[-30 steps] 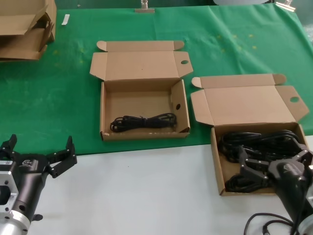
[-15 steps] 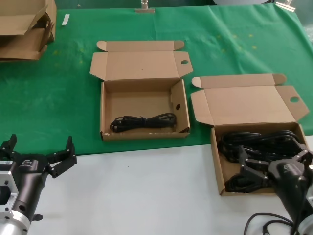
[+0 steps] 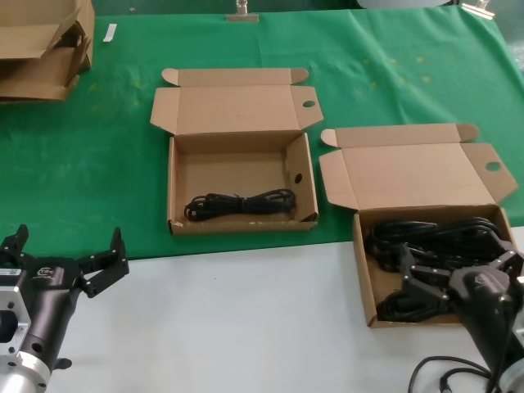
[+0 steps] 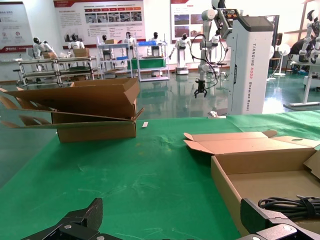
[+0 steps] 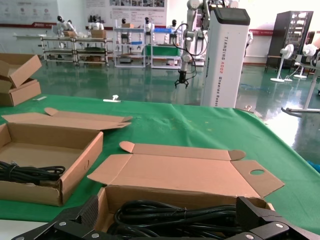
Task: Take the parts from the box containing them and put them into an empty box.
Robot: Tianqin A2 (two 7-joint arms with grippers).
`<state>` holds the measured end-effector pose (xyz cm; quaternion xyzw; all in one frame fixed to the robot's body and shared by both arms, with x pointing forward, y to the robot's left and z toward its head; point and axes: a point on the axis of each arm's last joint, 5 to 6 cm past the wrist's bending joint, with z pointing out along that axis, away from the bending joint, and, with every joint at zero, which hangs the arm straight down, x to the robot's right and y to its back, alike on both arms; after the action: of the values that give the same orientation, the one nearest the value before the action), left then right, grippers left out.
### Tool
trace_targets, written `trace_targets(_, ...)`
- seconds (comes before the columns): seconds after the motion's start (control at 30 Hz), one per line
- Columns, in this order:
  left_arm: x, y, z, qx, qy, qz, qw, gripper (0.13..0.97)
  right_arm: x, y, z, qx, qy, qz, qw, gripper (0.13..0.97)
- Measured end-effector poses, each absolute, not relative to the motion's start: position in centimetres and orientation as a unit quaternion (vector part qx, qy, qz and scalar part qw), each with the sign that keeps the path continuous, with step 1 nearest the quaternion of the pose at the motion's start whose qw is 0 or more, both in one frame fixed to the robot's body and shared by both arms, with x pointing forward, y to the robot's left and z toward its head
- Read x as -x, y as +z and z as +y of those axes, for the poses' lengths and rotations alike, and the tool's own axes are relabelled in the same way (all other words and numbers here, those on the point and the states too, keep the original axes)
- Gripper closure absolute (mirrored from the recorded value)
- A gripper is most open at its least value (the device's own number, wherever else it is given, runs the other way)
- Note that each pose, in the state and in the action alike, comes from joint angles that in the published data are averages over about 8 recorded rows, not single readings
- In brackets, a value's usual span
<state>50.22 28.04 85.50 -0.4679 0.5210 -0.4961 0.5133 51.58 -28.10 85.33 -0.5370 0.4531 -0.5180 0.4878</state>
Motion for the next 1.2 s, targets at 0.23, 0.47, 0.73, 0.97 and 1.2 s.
trace_targets(0.23,-50.22,85.50,28.04,0.468,-0.496,0.521,0.513,0.132,-51.58,85.33,-28.10,0.537,-0.518,0.453,0.488,0.130)
trace_targets(0.47,-50.22,85.50,28.04,0.468,-0.496,0.521,0.513,0.132,-51.58,85.33,-28.10,0.537,-0.518,0.453,0.488,0.130)
trace_targets(0.73,-50.22,85.50,28.04,0.468,-0.496,0.521,0.513,0.132,-51.58,85.33,-28.10,0.537,-0.518,0.453,0.488,0.130)
trace_targets(0.97,-50.22,85.50,28.04,0.468,-0.496,0.521,0.513,0.132,-51.58,85.33,-28.10,0.537,-0.518,0.453,0.488,0.130)
trace_targets(1.2,-50.22,85.50,28.04,0.468,-0.496,0.521,0.513,0.132,-51.58,85.33,-28.10,0.537,-0.518,0.453,0.488,0.130)
